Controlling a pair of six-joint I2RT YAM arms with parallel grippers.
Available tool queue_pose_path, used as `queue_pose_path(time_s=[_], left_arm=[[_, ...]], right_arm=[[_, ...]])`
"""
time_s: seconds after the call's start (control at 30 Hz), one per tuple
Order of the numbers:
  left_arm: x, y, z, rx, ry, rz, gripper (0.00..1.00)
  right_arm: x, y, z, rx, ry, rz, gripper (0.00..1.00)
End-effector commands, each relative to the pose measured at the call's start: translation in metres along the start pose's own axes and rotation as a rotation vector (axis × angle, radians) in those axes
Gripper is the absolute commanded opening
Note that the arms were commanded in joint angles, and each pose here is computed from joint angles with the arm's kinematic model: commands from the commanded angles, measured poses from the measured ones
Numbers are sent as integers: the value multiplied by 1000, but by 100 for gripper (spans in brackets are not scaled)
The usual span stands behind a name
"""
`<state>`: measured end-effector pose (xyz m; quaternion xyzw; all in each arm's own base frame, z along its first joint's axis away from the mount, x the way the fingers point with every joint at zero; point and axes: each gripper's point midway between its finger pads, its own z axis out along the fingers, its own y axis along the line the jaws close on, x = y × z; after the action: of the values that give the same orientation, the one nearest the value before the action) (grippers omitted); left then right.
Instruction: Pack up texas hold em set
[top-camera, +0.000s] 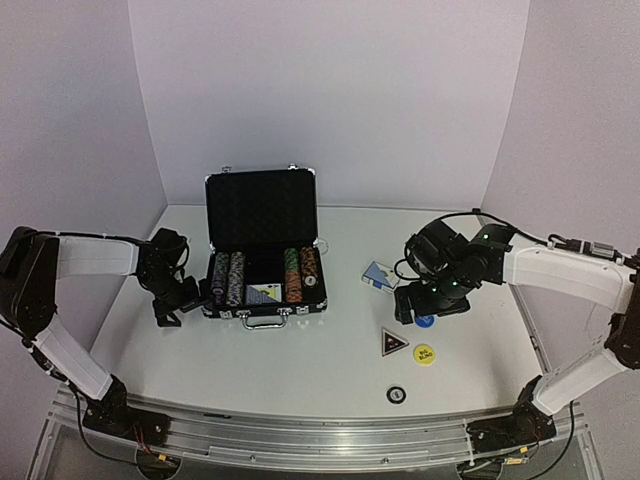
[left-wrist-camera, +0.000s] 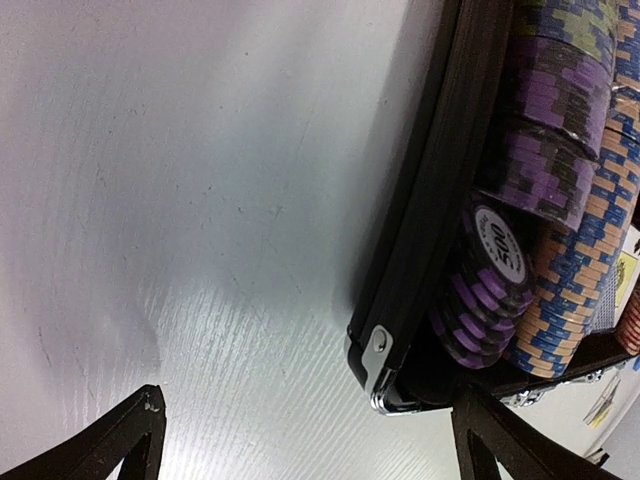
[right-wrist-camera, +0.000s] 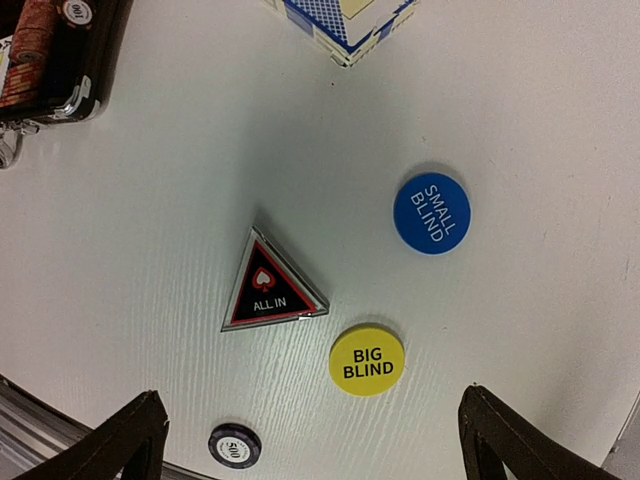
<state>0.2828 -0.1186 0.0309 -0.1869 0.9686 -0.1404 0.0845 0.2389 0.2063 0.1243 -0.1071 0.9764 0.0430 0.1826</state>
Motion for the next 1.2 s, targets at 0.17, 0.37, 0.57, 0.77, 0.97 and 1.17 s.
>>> queue_pose_path(time_s=[0.17, 0.37, 0.57, 0.77, 0.97, 1.17], left_arm=[[-21, -10, 4, -1, -45, -25, 99], [-26, -11, 10, -14, -40, -29, 99], [-36, -15, 10, -23, -60, -23, 100], [-47, -21, 9, -25, -70, -12, 100], [-39, -20, 2, -24, -49, 3, 100], [-29, -24, -8, 16, -27, 33, 100]], right_arm=[[-5, -1, -6, 4, -34, -1, 98], [-5, -3, -7, 10, -37, 2, 98], [-3, -3, -4, 16, -28, 5, 98], [-3, -1, -2, 8, -16, 6, 98], [-1, -2, -4, 2, -19, 4, 98], [1, -2, -5, -6, -20, -3, 98]])
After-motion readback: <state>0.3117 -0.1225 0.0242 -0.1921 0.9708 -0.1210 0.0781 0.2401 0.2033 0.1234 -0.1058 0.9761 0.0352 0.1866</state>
